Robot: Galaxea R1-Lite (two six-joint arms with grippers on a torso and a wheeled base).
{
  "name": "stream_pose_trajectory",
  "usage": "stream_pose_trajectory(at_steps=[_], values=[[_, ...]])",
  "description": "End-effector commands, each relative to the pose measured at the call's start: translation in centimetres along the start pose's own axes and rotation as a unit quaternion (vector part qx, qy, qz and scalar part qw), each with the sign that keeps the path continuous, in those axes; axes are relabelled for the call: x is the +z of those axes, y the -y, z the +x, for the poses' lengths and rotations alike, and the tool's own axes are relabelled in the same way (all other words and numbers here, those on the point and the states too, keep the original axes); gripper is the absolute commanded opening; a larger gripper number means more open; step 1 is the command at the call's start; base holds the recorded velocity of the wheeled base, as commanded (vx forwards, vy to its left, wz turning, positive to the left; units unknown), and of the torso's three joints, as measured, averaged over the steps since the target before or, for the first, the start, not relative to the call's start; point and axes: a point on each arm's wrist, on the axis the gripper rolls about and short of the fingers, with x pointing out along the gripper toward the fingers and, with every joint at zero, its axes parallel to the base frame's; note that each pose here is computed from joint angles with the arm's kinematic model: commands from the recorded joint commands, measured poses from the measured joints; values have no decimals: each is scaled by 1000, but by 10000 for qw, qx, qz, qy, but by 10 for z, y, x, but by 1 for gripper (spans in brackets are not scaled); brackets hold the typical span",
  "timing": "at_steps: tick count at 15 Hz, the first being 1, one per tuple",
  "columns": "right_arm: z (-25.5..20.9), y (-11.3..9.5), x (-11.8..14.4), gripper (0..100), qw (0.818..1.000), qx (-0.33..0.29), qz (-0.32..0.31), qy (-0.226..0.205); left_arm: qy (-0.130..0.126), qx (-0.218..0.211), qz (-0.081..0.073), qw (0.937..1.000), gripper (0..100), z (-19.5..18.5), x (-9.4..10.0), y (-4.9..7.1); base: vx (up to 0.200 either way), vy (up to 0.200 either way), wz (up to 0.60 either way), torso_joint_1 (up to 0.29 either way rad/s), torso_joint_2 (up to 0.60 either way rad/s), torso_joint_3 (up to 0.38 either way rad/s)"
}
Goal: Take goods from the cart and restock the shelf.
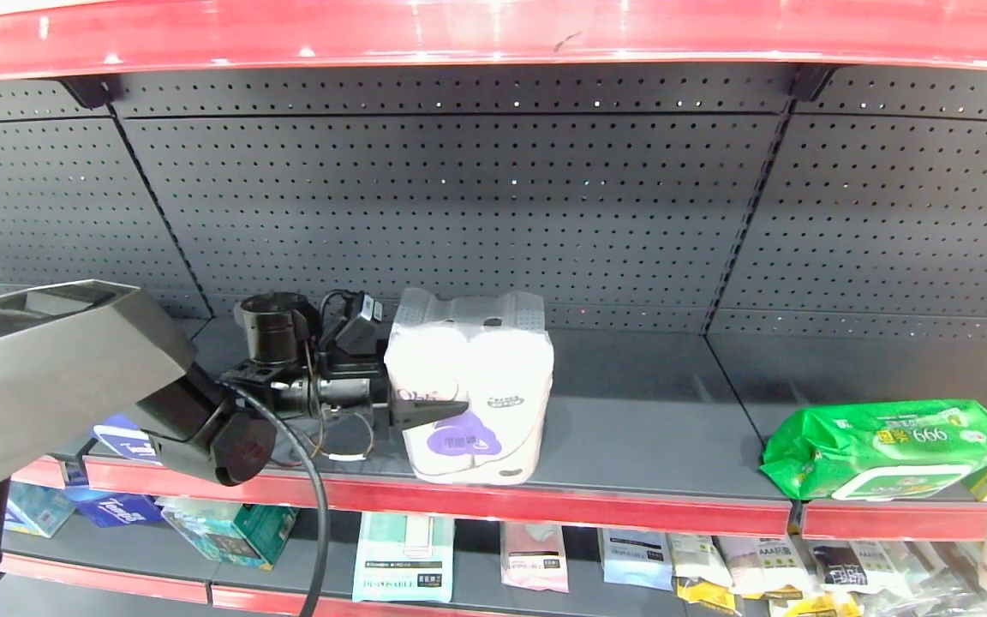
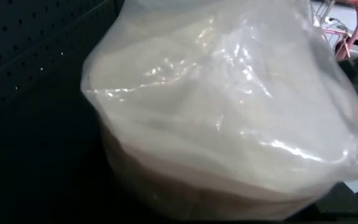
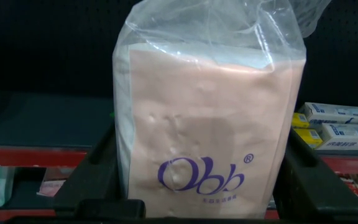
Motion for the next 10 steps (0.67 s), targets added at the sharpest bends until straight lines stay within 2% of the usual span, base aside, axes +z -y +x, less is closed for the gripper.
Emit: stream_pose_trajectory(at_steps=[1,4,7,10], values=[[0,0,0,0,10000,2,-2,-5,-11,-31,-33,10000,0,-1,-2,3,0,0,0,0,0,0],[0,0,0,0,10000,2,-2,-5,25,-118,8,9999,0,-2,-1,5,0,0,0,0,0,0],[0,0,0,0,10000,1,0,3,7,-222,-76,9997,0,-4,-2,11,0,0,0,0,0,0],[0,0,0,0,10000,1,0,3,7,-215,-77,9997,0,-6,-5,13,0,0,0,0,0,0]])
